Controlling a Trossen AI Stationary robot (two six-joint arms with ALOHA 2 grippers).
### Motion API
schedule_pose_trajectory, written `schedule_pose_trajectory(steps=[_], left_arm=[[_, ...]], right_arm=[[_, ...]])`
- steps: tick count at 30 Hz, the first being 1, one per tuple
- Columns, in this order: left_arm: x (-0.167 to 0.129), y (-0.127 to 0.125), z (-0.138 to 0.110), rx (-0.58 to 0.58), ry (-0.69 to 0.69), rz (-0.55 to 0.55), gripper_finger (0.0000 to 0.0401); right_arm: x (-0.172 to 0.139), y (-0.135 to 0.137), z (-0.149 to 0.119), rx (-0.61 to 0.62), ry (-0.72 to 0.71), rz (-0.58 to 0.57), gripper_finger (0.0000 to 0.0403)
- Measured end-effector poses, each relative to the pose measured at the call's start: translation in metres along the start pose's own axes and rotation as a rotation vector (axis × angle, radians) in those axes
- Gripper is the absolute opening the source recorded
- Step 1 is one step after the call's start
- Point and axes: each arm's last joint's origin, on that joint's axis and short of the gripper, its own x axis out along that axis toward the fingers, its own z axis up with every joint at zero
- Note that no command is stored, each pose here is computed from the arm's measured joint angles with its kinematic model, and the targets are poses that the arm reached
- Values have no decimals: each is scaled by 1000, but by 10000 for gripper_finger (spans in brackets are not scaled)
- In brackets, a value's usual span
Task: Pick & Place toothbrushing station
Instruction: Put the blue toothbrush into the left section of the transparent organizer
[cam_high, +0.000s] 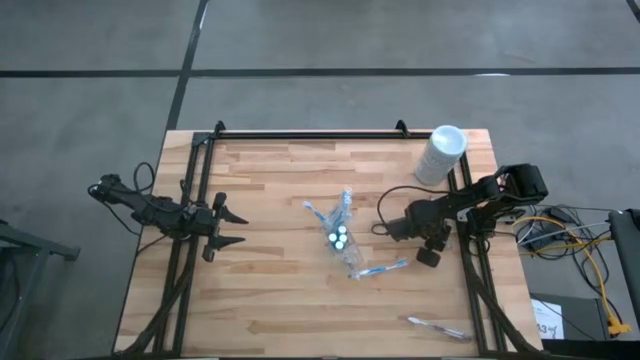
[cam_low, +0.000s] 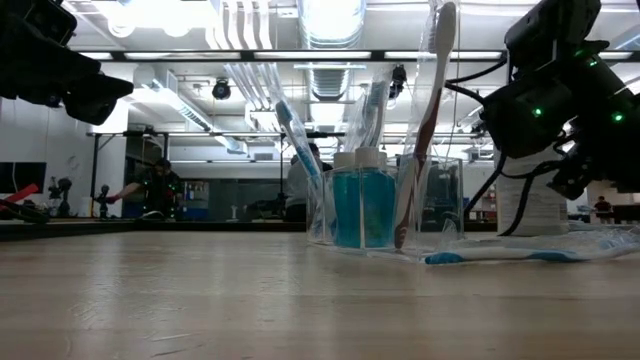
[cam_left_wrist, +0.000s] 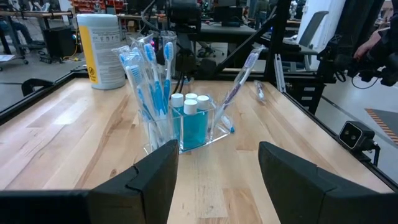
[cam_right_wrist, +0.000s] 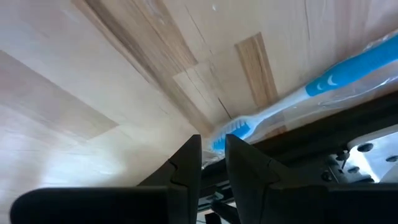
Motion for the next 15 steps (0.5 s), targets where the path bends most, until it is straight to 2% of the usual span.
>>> schedule_pose_trajectory(steps=[12,15], left_arm=[[0,0,0,0,0,0,227],[0,0,0,0,0,0,227]], right_arm=[[19,-7,-3,10,30,-19,68],[19,-7,-4,46,36,-16,68]])
